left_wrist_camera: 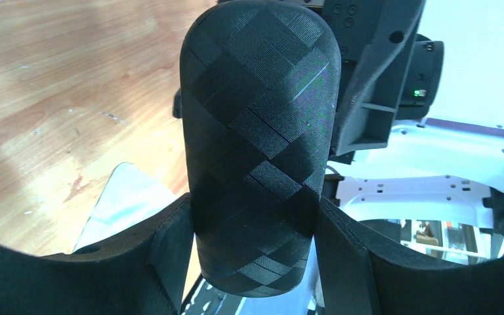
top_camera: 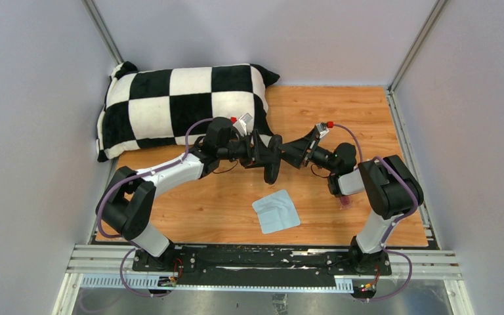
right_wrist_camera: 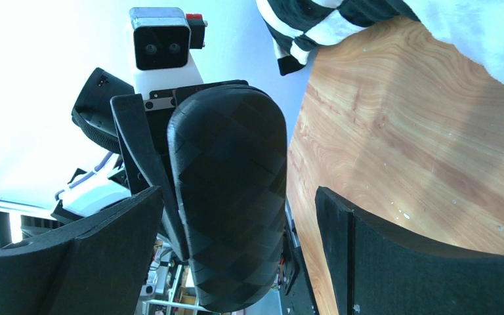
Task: Organize the sunglasses
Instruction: Open the sunglasses case.
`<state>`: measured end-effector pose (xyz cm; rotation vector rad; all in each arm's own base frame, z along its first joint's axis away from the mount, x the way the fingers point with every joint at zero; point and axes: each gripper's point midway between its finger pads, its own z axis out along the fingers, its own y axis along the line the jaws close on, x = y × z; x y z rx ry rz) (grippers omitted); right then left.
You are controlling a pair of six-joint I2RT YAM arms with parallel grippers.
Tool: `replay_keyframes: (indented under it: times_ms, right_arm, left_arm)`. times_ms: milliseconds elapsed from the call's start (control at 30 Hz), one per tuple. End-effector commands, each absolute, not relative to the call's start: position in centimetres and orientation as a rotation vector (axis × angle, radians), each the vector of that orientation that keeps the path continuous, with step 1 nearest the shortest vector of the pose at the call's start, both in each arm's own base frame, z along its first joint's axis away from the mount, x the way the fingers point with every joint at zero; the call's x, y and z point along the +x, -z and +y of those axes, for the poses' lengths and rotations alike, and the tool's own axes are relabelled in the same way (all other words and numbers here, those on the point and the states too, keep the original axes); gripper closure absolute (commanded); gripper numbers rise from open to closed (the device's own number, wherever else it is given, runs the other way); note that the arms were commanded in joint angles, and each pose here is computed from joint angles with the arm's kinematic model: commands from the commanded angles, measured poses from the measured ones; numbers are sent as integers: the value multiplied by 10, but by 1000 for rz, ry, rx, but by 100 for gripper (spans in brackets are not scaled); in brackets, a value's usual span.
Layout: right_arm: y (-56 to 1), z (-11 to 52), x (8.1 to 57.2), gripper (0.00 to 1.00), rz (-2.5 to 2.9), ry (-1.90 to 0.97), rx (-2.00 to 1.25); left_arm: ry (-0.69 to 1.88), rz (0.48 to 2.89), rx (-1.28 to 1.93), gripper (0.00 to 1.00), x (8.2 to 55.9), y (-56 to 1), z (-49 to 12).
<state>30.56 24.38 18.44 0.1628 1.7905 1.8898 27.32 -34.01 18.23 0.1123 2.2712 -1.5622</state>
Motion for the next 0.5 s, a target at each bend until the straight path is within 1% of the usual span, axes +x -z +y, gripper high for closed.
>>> replay_keyframes:
  times_ms: [0,133,200,233,367,467]
  right_arm:
    - [-204,241,301,8,1708,-1899,59]
    - [-207,241,301,8,1706,-1907,54]
    - [-209,240,302,11,1704,-1913,60]
    - [-210,240,303,14,1701,-1914,62]
    - [-214,241,303,33,1697,-1926,68]
    - [-215,241,303,39,1698,-1932,72]
  left_arm:
    - [1677,2166,172,100,265,-216,-342]
    - [1700,2147,180,100,266,-222,-344]
    - [1724,2138,179,100,267,-224,-345]
    - [1734,2135,178,100,267,-224,-346]
    - [1758,2122,161,100,268,-226,-347]
    - [1788,2105,138,100,267,-227,-347]
